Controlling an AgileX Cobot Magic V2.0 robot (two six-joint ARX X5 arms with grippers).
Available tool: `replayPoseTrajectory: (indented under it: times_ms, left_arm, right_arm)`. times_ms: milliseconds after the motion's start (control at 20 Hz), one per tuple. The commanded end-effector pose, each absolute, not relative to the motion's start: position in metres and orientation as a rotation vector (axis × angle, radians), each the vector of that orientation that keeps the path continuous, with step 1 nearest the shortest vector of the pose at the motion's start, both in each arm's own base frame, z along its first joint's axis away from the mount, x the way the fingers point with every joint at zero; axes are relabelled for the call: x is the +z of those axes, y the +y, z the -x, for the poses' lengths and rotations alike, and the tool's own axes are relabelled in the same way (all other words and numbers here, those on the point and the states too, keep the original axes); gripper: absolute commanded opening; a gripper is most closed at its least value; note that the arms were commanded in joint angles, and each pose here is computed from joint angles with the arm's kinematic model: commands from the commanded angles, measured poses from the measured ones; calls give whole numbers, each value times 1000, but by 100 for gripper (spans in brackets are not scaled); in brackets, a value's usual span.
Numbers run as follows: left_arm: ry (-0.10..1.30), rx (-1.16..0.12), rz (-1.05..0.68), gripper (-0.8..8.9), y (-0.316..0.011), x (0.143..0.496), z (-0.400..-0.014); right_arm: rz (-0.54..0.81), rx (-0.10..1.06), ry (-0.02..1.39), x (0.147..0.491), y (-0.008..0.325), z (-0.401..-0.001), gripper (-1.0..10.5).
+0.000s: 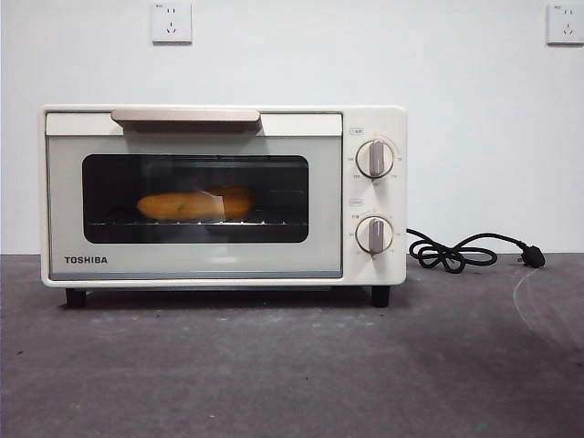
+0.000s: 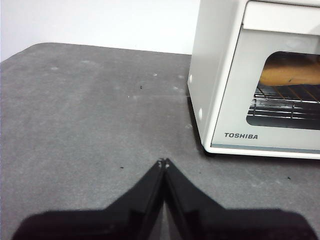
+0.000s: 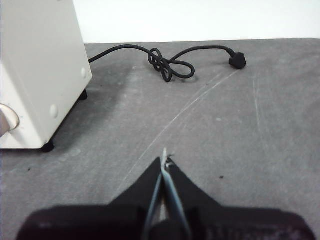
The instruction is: Take the corn from the table,put the corn in the oven
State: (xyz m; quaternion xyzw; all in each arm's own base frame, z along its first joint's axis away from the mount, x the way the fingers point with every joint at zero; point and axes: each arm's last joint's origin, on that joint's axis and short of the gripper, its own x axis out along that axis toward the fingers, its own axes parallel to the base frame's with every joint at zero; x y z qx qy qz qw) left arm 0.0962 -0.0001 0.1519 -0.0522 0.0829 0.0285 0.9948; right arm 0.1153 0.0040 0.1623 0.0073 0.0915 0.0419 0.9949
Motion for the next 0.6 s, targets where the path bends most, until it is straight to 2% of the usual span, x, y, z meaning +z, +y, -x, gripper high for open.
replayPoseTrajectory:
  times_ms: [50,600]
  left_arm:
    - [166,59,92,-4,0,150,-97]
    - [166,59,92,-4,0,150,-97]
  right_arm:
    - [-46,72,169,154,4,-108,1]
    - [-21,38,181,150,2,-96,1]
